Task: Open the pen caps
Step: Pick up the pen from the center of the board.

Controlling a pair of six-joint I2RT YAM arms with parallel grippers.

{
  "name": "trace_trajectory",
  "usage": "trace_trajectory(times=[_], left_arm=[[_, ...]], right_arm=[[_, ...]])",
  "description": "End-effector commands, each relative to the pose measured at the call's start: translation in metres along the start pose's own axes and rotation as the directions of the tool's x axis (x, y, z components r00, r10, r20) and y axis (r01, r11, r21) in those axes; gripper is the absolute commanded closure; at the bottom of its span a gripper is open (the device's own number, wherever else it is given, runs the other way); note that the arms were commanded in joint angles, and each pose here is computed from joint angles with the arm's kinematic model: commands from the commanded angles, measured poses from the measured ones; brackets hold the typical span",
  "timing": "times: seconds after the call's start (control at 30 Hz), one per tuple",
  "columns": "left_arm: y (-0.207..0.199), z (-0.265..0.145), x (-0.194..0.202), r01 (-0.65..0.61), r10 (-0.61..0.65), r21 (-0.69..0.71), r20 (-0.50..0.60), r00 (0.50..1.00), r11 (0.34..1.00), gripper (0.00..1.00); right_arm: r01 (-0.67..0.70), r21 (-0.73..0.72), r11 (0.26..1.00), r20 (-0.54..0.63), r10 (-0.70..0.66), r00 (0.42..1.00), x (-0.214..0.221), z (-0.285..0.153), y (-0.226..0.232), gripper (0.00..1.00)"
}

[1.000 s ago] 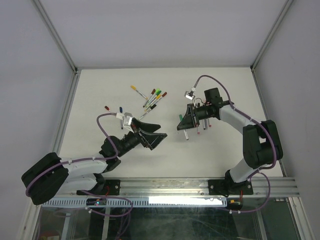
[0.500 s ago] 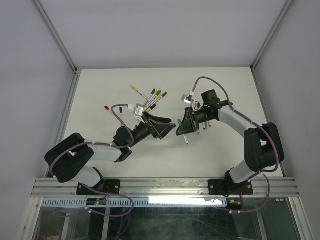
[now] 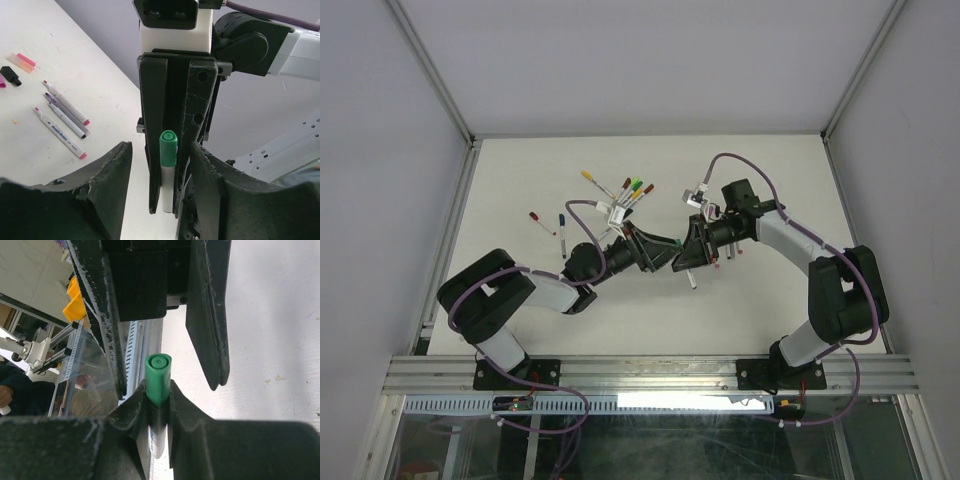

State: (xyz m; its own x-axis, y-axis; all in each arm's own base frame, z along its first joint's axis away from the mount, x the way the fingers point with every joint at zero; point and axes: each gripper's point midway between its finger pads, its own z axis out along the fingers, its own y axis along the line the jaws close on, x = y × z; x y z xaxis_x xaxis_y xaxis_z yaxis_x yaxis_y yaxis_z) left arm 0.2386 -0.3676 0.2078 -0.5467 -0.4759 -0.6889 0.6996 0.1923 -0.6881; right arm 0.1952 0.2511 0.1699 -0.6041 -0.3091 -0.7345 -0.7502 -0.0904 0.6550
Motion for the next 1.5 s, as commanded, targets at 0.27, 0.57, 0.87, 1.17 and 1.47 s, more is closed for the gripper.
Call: trace_trajectory(times=[0.27, 0.57, 0.87, 1.17, 1.47], left_arm=[[-0.014, 0.014, -0.015, -0.013, 0.01, 0.084, 0.031, 0.999, 0.996, 0.76], [-0.013, 0.004, -0.033, -0.016, 0.007, 0.088, 0.104, 0.995, 0.996, 1.0], [-0.01, -0.006, -0.068, -0.006, -0.004, 0.04, 0.252, 0.968, 0.999, 1.0], [-0.013, -0.013, -0.072, -0.009, -0.004, 0.045, 0.274, 0.962, 0.999, 1.0], [-0.02, -0.017, -0.073, 0.061, -0.095, 0.145, 0.237, 0.967, 0.987, 0.67]], right_arm=[[0.108, -0.036, 0.994, 0.022, -0.107, 0.994, -0.019, 0.001, 0.017, 1.0], [0.096, -0.015, 0.995, 0.018, -0.096, 0.995, -0.019, 0.0, 0.015, 0.61], [0.079, 0.039, 0.996, 0.013, -0.08, 0.997, -0.018, 0.0, 0.005, 0.5], [0.063, 0.057, 0.996, 0.025, -0.064, 0.998, -0.023, 0.001, 0.002, 0.89], [0.06, 0.041, 0.997, 0.03, -0.061, 0.998, -0.025, 0.001, 0.007, 1.0]])
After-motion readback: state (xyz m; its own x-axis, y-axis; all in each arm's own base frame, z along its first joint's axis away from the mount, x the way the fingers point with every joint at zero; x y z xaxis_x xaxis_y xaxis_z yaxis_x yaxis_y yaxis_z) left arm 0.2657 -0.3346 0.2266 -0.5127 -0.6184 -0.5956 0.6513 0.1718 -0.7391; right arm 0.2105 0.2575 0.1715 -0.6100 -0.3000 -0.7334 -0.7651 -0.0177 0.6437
